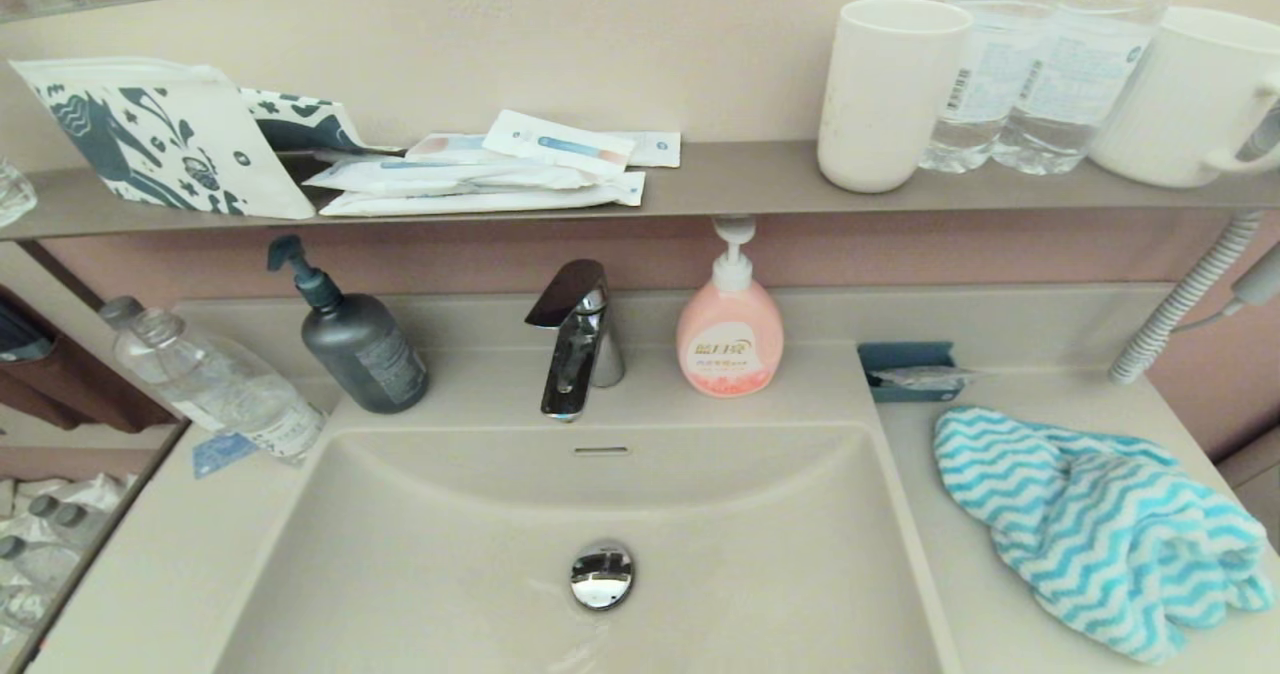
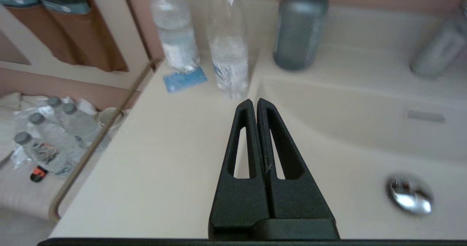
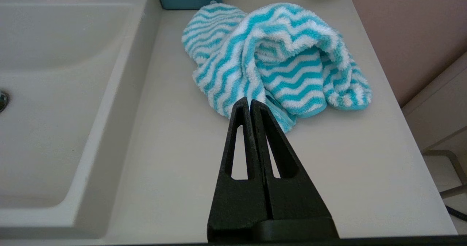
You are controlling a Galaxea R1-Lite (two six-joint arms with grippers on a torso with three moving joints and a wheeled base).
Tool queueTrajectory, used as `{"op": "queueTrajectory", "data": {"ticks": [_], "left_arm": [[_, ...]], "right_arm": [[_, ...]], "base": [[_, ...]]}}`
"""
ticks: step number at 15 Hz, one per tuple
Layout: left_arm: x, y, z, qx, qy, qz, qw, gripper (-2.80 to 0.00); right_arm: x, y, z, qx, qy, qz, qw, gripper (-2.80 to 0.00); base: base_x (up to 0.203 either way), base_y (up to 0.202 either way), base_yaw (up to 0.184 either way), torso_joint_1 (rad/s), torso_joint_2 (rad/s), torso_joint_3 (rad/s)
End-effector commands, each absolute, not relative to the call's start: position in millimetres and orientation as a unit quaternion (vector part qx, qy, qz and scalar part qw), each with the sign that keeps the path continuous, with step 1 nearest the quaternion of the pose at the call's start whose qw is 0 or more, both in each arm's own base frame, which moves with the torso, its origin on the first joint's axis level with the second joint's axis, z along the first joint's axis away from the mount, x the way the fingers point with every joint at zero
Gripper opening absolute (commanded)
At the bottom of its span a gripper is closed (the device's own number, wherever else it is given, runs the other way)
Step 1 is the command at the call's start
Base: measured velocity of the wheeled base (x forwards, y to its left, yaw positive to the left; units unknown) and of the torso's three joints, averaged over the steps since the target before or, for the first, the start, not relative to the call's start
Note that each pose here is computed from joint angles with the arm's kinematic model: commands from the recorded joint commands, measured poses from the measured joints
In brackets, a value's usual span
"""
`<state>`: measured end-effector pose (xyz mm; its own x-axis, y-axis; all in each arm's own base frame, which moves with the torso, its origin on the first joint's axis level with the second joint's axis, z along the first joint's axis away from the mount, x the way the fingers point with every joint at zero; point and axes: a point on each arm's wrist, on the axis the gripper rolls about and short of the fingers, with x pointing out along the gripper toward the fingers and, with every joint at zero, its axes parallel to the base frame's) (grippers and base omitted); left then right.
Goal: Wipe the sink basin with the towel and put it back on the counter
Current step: Pick up the cloth
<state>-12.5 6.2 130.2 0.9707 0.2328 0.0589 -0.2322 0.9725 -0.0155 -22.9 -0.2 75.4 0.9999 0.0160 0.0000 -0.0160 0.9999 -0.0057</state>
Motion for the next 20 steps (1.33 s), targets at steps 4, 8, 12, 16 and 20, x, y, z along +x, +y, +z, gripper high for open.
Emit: {"op": "queueTrajectory", "data": {"ticks": [4,8,12,16,20], "left_arm": [[-29.4,2.8,93.6,0.003,-0.024,0.05,0.998,-2.8],[-26.7,1.3,84.4,0.009,-0.002,0.02,1.0,-2.8],[-24.1,0.4,75.8,0.018,0.012,-0.002,1.0,-2.8],[-23.8,0.6,75.9,-0.005,0.008,0.004,1.0,-2.8],[-23.8,0.6,75.9,-0.005,0.008,0.005,1.0,-2.8]], "right_arm": [[-22.8,-0.2,75.3,-0.003,0.001,0.008,1.0,-2.8],[-22.8,-0.2,75.3,-0.003,0.001,0.008,1.0,-2.8],[-22.8,-0.2,75.4,-0.003,0.0,0.008,1.0,-2.8],[-22.8,-0.2,75.5,-0.003,0.0,0.008,1.0,-2.8],[-22.8,-0.2,75.3,-0.003,0.001,0.008,1.0,-2.8]], "base": [[0.0,0.0,0.0,0.0,0.0,0.0],[0.0,0.0,0.0,0.0,0.0,0.0],[0.0,0.0,0.0,0.0,0.0,0.0],[0.0,0.0,0.0,0.0,0.0,0.0],[0.0,0.0,0.0,0.0,0.0,0.0]]}}
